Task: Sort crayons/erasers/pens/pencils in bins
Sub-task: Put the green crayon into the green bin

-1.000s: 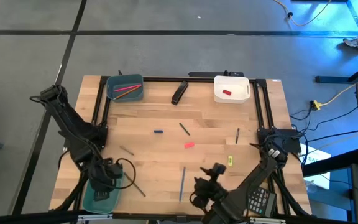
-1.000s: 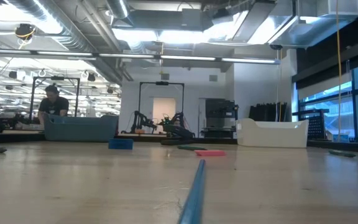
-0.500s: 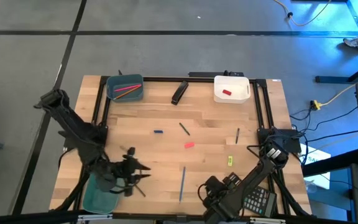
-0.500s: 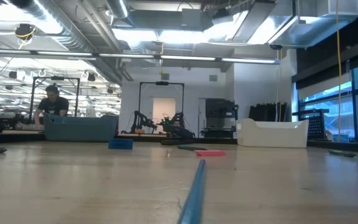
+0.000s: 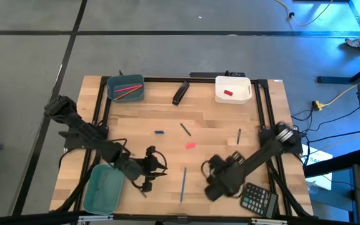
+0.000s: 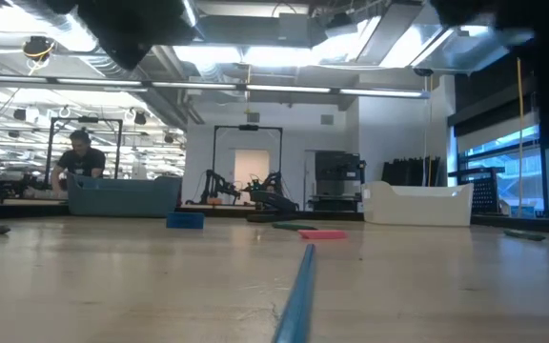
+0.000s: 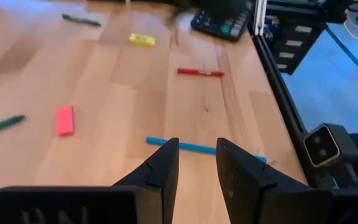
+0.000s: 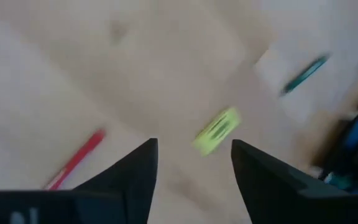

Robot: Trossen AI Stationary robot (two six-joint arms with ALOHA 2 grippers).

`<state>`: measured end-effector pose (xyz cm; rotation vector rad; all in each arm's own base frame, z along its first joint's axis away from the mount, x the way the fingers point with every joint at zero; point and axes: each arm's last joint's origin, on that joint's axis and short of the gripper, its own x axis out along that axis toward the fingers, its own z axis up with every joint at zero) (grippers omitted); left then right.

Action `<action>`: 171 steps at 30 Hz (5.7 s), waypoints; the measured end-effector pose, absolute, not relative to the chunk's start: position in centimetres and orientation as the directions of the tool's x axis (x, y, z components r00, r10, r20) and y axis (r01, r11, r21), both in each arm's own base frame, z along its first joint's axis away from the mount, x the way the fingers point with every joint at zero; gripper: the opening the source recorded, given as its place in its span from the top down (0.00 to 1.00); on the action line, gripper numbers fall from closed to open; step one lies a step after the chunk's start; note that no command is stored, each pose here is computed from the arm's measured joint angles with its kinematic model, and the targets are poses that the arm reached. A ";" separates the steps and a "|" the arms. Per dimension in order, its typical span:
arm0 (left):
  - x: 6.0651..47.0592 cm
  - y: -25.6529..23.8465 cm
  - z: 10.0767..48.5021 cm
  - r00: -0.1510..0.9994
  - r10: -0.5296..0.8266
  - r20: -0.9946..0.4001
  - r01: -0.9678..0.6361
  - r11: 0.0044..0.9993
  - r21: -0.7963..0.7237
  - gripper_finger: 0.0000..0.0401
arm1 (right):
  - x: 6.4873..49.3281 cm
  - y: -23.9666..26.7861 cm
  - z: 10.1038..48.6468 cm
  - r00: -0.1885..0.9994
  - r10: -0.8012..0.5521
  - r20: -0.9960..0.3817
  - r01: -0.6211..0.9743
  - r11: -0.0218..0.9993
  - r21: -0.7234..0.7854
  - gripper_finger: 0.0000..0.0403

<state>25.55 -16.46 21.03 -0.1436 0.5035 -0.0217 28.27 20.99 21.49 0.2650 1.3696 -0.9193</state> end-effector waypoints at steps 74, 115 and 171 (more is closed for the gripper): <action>26.7 -13.3 20.0 0.823 0.077 -0.563 -0.115 0.993 -0.032 0.75 | 16.9 -1.0 12.8 -0.006 -0.056 -0.998 0.970 0.244 -0.020 0.91; 29.3 -12.7 20.9 0.927 0.046 -0.371 -0.053 0.999 -0.008 0.51 | 29.0 15.1 15.7 0.980 0.005 -0.197 0.060 0.945 0.322 0.89; 30.4 -13.4 21.5 0.963 -0.121 -0.242 0.108 0.992 -0.068 0.97 | 31.4 16.9 17.1 0.989 0.008 -0.146 0.006 0.996 0.094 0.85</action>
